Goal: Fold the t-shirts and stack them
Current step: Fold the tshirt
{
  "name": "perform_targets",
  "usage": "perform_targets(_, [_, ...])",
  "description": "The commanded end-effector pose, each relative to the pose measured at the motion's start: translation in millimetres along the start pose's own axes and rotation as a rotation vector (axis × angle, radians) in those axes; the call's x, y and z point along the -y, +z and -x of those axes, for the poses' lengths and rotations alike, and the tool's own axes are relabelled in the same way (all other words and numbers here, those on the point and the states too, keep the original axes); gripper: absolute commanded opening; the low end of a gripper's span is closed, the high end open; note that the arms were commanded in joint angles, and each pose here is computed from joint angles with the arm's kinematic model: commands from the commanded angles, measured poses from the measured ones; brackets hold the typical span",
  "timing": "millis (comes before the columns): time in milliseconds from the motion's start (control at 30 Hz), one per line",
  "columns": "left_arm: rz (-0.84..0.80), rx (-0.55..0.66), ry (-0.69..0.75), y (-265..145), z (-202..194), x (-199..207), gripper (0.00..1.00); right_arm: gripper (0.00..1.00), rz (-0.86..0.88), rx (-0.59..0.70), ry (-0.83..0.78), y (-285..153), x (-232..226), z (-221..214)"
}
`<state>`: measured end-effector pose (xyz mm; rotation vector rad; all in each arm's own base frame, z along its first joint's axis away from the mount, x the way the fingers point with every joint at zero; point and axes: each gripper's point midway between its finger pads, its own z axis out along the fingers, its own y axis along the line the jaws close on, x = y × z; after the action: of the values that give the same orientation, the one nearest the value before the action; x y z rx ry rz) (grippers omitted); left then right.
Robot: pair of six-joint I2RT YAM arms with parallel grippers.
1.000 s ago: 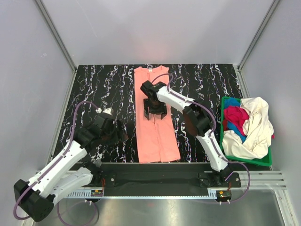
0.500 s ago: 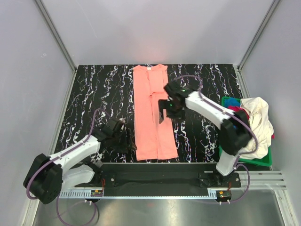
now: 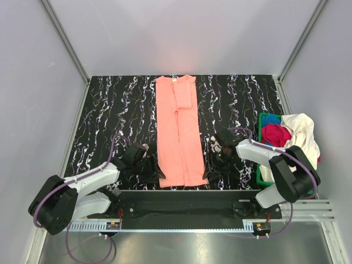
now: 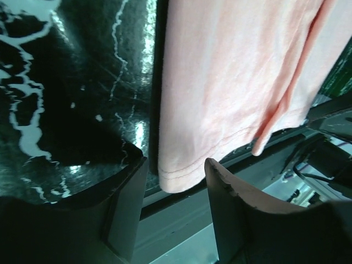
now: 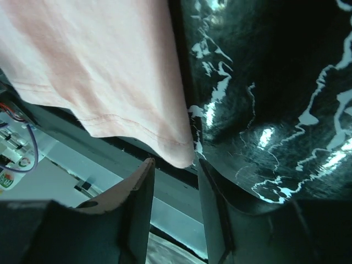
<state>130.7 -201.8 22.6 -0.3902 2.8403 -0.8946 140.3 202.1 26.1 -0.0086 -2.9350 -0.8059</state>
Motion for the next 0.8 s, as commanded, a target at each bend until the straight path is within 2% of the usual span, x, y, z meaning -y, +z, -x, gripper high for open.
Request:
perform_targets(0, [0.088,-0.036,-0.055,9.5,-14.3,-28.8,0.56,0.45,0.083,0.080,-0.030,-3.4,-18.1,18.9])
perform_targets(233, [0.178,-0.026,-0.073,5.8,-14.4,-41.7,0.61,0.49,0.057,0.067,-0.013,4.1,-4.5,17.4])
perform_targets(433, [0.243,-0.035,-0.089,4.1,-19.9,-54.0,0.59,0.54,0.036,0.050,0.007,7.0,0.0,16.2])
perform_targets(600, [0.291,-0.047,-0.103,0.3,-28.0,-63.8,0.58,0.55,0.036,0.019,0.025,7.9,0.9,11.2])
perform_targets(767, [0.271,-0.056,-0.111,3.2,-30.6,-62.4,0.56,0.54,0.042,0.000,0.047,9.0,1.5,5.8])
